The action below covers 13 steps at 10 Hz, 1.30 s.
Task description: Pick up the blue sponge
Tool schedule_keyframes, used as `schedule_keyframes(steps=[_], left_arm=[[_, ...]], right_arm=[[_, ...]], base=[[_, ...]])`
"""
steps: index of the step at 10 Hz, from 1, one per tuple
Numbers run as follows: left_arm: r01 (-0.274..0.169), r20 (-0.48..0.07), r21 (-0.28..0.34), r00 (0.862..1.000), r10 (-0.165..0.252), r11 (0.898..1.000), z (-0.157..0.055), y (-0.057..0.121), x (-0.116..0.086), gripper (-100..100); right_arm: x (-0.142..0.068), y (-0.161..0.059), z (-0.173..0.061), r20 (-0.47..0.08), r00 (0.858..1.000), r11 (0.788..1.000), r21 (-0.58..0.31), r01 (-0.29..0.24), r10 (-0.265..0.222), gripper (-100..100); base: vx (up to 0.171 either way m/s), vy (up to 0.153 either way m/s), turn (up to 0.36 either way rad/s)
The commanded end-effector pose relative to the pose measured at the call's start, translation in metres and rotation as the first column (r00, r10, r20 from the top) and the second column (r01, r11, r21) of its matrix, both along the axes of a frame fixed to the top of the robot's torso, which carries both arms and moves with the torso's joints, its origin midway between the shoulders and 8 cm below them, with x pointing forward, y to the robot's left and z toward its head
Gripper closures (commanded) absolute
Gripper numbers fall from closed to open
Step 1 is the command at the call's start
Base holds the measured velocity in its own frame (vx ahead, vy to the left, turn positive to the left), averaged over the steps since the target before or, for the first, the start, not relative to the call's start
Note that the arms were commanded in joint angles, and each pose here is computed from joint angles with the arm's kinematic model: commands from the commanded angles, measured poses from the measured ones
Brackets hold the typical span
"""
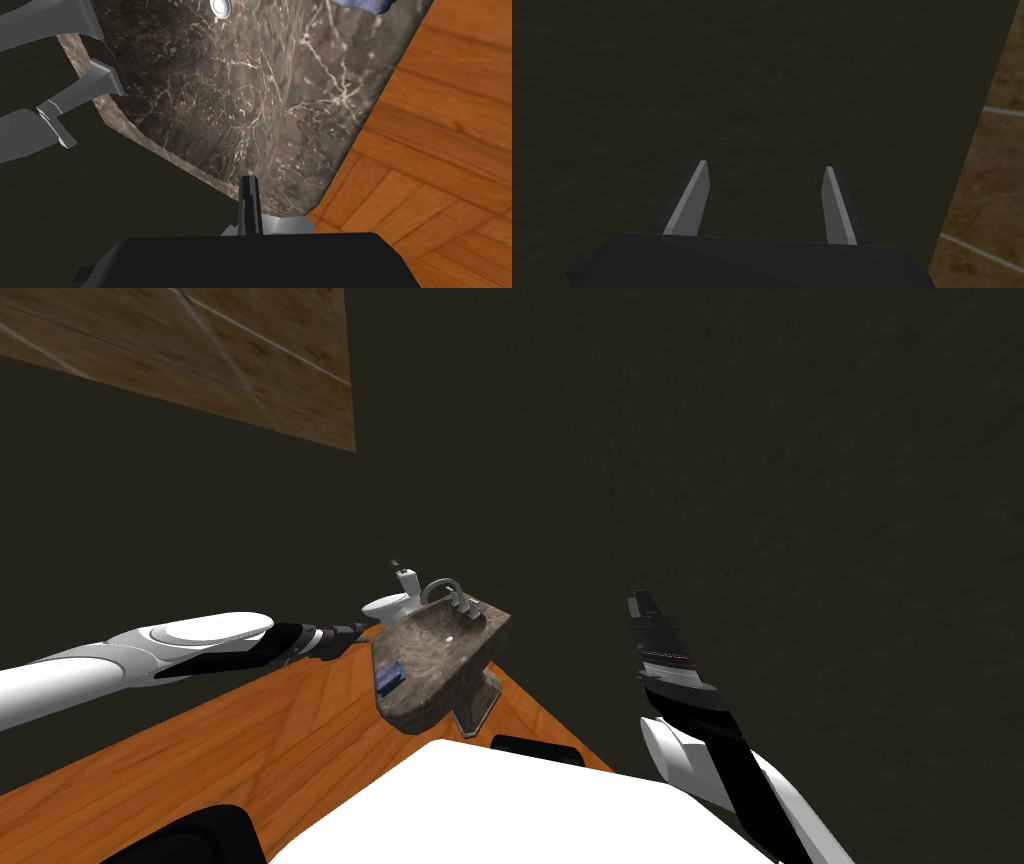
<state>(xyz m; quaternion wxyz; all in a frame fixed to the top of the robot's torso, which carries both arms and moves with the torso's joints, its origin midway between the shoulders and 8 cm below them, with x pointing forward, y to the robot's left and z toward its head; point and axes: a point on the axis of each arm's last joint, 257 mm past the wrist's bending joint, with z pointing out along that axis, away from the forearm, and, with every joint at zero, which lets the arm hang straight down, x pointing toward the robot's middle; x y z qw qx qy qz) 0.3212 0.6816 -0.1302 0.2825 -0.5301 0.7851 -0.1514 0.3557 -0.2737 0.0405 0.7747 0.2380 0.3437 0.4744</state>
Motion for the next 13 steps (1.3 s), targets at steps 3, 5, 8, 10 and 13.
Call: schedule_keyframes(steps=[3, 5, 8, 10, 13], left_arm=[[0.000, 0.000, 0.000, 1.000, 0.000, 1.000, 0.000, 0.000, 0.000, 100], [-0.033, -0.018, -0.013, 0.999, 0.033, 0.999, -0.003, 0.006, -0.008, -100], [-0.102, -0.063, -0.038, 0.993, 0.099, 0.994, -0.010, 0.016, -0.026, -100], [-0.143, -0.093, -0.051, 0.986, 0.138, 0.988, -0.015, 0.021, -0.037, -100], [-0.224, -0.156, -0.069, 0.965, 0.211, 0.972, -0.023, 0.030, -0.058, -100]], right_arm=[[0.000, 0.000, 0.000, 0.000, 1.000, 1.000, 0.000, 0.000, 0.000, 0], [0.000, 0.000, 0.000, 0.000, 1.000, 1.000, 0.000, 0.000, 0.000, 0], [0.000, 0.000, 0.000, 0.000, 1.000, 1.000, 0.000, 0.000, 0.000, 0], [0.000, 0.000, 0.000, 0.000, 1.000, 1.000, 0.000, 0.000, 0.000, 0], [0.000, 0.000, 0.000, 0.000, 1.000, 1.000, 0.000, 0.000, 0.000, 0]], base=[[0.000, 0.000, 0.000], [-0.014, -0.003, 0.035], [-0.044, -0.009, 0.078], [-0.051, -0.011, 0.079], [-0.044, -0.013, 0.077]])
